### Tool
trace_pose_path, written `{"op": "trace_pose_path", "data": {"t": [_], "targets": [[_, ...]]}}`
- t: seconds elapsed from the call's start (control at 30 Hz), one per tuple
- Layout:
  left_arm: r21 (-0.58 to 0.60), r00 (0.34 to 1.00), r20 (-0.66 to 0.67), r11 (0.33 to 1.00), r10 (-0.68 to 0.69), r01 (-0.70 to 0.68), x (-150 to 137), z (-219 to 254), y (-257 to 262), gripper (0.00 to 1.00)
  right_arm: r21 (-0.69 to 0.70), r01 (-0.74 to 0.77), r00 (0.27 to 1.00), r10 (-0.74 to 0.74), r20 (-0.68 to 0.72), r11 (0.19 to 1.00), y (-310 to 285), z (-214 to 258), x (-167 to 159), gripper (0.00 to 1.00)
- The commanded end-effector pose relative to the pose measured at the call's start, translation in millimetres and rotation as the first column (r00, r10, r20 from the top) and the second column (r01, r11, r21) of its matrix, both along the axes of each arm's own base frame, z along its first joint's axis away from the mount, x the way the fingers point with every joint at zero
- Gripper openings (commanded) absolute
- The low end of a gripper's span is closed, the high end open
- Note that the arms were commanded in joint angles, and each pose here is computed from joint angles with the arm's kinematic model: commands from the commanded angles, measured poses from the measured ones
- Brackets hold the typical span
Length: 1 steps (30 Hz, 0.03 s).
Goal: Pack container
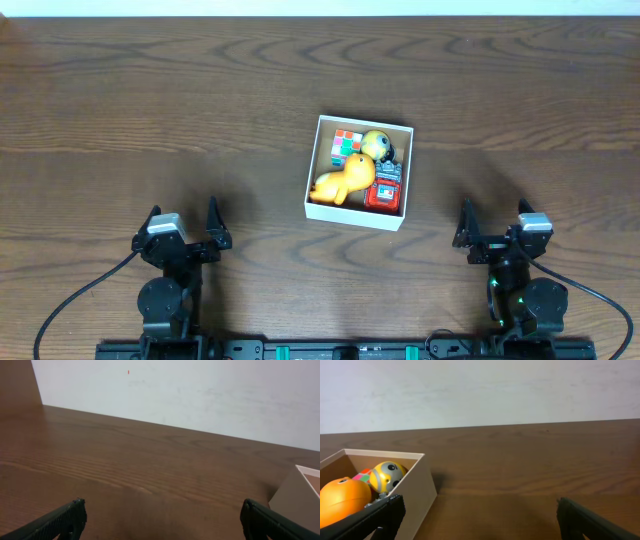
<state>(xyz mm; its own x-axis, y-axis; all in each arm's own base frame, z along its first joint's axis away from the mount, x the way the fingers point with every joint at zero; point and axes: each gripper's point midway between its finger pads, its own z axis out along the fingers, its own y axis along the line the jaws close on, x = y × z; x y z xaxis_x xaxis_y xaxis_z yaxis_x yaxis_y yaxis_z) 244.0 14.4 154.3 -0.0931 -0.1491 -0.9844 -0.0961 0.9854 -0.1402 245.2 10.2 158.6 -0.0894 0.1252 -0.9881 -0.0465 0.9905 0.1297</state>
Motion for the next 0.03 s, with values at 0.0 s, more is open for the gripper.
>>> {"op": "trace_pose_path", "data": {"t": [0.0], "targets": [[-0.010, 0.999, -0.048, 1.000, -0.001, 0.000, -0.6, -17.8, 0.1, 0.98, -0.003, 0.001, 1.000, -0.001, 0.002, 1.000, -0.8, -1.0, -0.1, 0.99]]}}
